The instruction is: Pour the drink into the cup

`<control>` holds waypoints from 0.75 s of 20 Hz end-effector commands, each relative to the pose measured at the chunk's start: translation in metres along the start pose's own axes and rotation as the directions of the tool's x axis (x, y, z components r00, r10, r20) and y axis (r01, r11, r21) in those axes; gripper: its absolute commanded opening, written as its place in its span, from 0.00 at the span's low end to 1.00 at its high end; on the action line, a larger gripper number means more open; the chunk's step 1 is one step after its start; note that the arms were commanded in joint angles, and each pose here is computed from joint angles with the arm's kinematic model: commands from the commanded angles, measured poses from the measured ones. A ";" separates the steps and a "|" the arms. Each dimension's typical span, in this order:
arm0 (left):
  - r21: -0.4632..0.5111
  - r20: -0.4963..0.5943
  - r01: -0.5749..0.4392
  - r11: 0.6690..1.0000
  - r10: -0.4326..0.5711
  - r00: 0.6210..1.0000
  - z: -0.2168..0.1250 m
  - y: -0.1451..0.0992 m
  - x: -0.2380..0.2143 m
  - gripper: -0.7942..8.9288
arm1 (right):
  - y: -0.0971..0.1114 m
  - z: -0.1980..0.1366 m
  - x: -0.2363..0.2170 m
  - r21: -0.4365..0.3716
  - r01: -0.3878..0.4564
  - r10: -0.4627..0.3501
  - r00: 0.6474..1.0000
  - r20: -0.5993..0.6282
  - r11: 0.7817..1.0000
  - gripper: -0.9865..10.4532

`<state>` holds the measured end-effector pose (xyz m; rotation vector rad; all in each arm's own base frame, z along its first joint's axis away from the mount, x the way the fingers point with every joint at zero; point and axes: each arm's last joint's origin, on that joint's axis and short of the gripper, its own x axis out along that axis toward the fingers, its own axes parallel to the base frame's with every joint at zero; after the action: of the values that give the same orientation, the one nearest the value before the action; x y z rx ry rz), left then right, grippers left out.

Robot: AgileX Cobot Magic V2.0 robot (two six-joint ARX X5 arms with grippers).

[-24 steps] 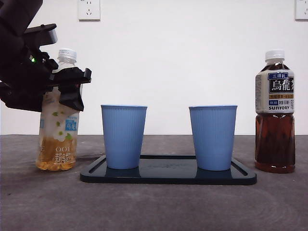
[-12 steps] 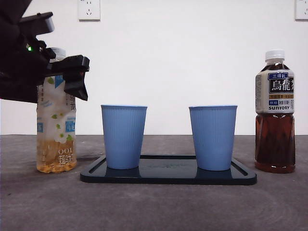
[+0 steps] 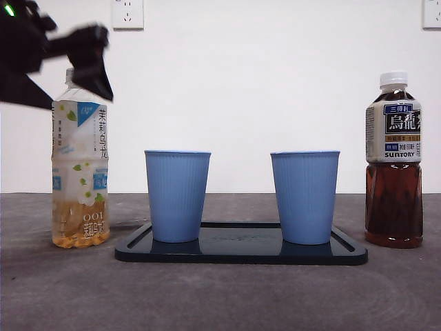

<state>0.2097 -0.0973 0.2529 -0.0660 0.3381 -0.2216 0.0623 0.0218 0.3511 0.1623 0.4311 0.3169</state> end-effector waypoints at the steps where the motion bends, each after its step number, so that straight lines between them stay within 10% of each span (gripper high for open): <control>1: -0.037 0.018 0.030 0.999 -0.029 0.999 0.010 -0.003 -0.022 0.53 | 0.001 0.003 -0.001 0.014 -0.011 0.011 1.000 0.011 1.000 0.47; 9: -0.035 -0.002 0.235 0.971 -0.235 0.972 0.028 0.000 -0.097 0.53 | 0.005 0.003 -0.001 -0.033 -0.141 0.141 0.990 -0.018 0.989 0.47; 15: -0.037 -0.040 0.481 0.876 -0.482 0.875 0.041 0.003 -0.144 0.53 | 0.010 0.001 -0.002 -0.062 -0.311 0.308 0.950 -0.056 0.948 0.47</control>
<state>0.0937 -0.0604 0.3317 -0.1645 0.3718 -0.6755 0.0583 0.0292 0.3517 0.1722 0.4578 0.6130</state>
